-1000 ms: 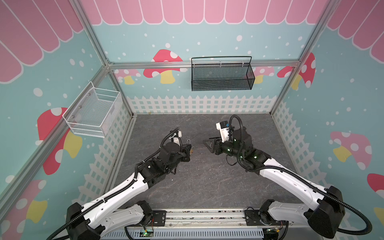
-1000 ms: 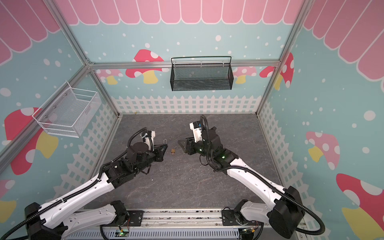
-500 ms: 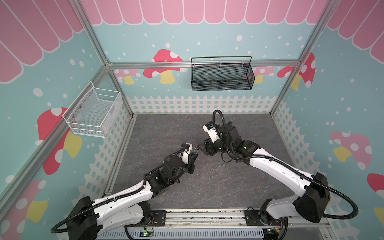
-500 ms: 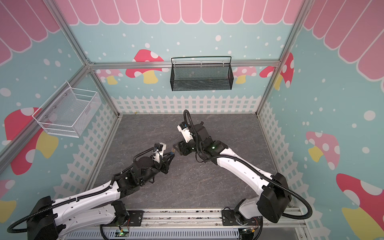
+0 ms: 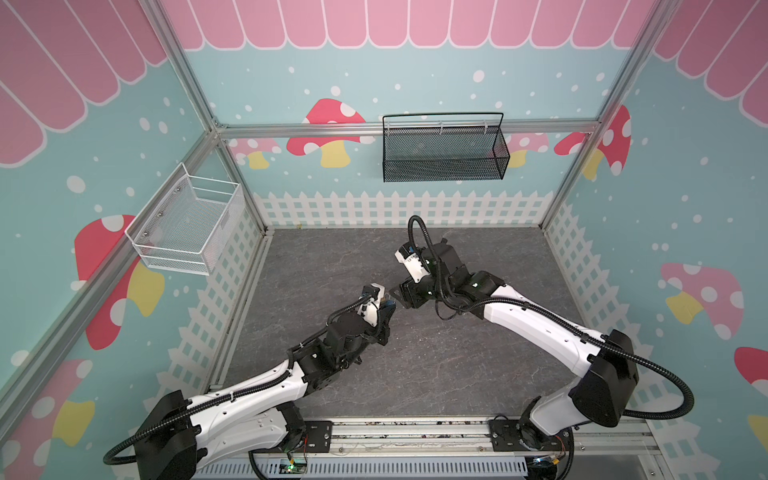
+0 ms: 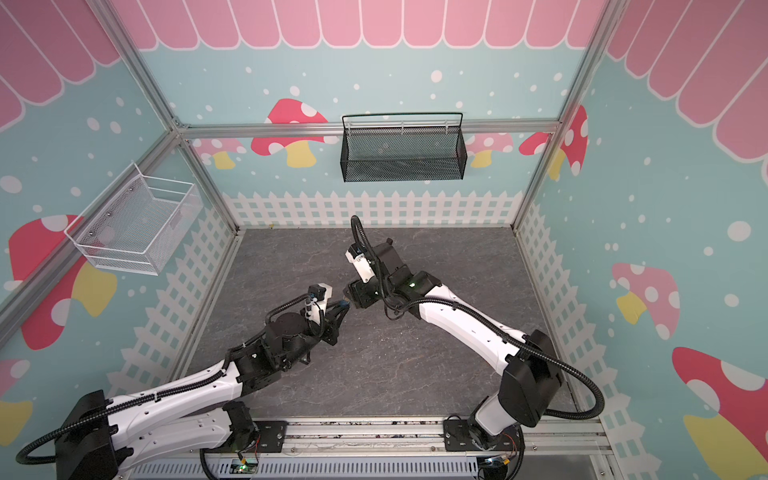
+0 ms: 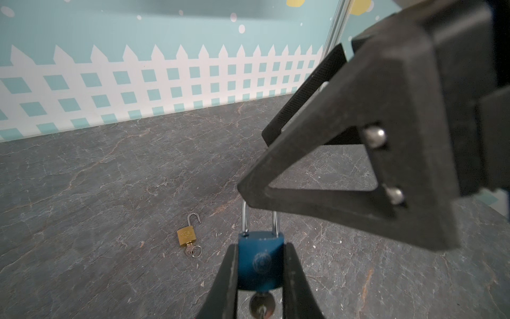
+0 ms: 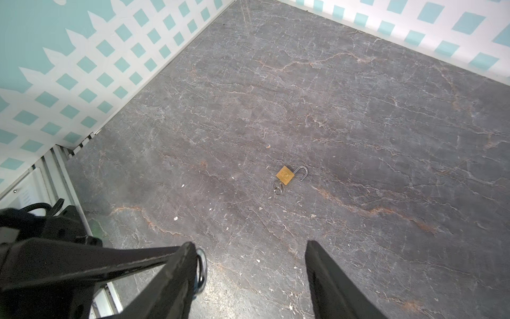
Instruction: Unlock with the key
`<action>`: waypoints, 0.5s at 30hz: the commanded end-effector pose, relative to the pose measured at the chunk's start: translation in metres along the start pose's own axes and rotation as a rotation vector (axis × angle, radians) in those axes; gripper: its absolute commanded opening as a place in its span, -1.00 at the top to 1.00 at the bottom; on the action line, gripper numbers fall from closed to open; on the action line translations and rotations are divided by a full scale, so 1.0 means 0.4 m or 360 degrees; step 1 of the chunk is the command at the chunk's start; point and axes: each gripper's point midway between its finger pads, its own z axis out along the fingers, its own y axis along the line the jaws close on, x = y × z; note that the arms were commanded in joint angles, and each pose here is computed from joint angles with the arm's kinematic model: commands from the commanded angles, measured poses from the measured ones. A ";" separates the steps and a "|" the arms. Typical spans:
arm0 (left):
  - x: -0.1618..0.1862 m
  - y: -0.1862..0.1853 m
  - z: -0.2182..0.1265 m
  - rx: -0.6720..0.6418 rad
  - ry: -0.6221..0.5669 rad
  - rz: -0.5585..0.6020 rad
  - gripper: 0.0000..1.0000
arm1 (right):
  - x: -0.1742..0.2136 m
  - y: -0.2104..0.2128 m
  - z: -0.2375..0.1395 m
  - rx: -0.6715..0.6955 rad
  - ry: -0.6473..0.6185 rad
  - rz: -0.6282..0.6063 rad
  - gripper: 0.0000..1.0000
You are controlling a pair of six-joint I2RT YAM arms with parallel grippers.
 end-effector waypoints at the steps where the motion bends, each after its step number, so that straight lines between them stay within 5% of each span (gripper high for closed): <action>1: -0.025 0.001 -0.005 -0.0011 -0.0060 0.0025 1.00 | -0.008 -0.009 -0.004 0.0061 0.0028 -0.0059 -0.32; 15: -0.028 0.000 -0.007 -0.0010 -0.0066 0.0060 1.00 | -0.009 -0.030 0.005 0.0142 0.0138 -0.0168 -0.35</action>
